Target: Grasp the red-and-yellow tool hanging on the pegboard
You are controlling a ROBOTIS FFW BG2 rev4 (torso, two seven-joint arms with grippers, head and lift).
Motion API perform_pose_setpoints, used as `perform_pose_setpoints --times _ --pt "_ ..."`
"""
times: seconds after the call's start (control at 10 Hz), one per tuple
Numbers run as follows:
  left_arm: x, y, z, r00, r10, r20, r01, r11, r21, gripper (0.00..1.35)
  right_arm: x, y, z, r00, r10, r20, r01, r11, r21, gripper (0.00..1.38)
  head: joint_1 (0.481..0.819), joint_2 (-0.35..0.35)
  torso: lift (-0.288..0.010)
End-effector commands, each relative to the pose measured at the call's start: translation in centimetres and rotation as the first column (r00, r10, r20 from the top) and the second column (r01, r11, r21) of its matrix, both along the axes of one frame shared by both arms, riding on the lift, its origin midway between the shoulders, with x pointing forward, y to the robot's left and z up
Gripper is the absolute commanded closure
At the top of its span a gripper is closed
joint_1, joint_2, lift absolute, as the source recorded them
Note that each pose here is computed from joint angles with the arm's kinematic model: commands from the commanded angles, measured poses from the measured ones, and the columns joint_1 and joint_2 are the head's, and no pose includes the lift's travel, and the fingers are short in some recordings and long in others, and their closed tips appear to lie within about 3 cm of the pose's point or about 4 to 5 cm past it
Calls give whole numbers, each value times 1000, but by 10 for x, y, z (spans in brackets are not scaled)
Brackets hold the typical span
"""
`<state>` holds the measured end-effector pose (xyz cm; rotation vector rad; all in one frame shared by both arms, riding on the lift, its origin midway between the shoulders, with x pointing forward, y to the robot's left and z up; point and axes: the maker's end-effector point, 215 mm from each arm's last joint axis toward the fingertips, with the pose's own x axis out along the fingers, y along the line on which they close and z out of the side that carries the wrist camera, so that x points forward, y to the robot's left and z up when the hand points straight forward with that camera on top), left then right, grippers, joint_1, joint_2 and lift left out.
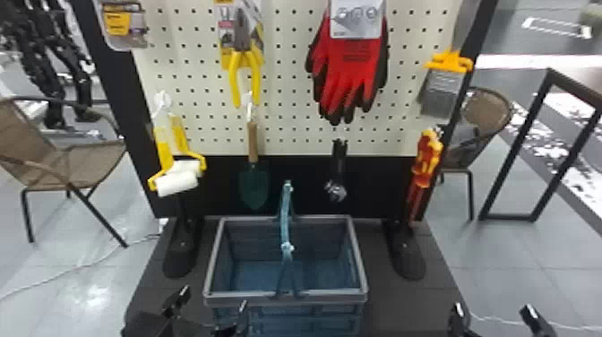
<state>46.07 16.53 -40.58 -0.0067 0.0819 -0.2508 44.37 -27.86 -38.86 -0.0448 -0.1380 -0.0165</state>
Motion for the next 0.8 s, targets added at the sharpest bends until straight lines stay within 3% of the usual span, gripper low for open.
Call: perform_pose_setpoints --times 0.0,0.7 --pt "0 1 0 1000 1 1 -1 1000 1 130 1 1 1 1000 -2 2 2 1000 6 122 549 0 -100" --pt "1 2 1 1000 -1 2 1 1000 5 130 11 -1 7 1000 -5 5 5 1000 18 128 549 0 -100"
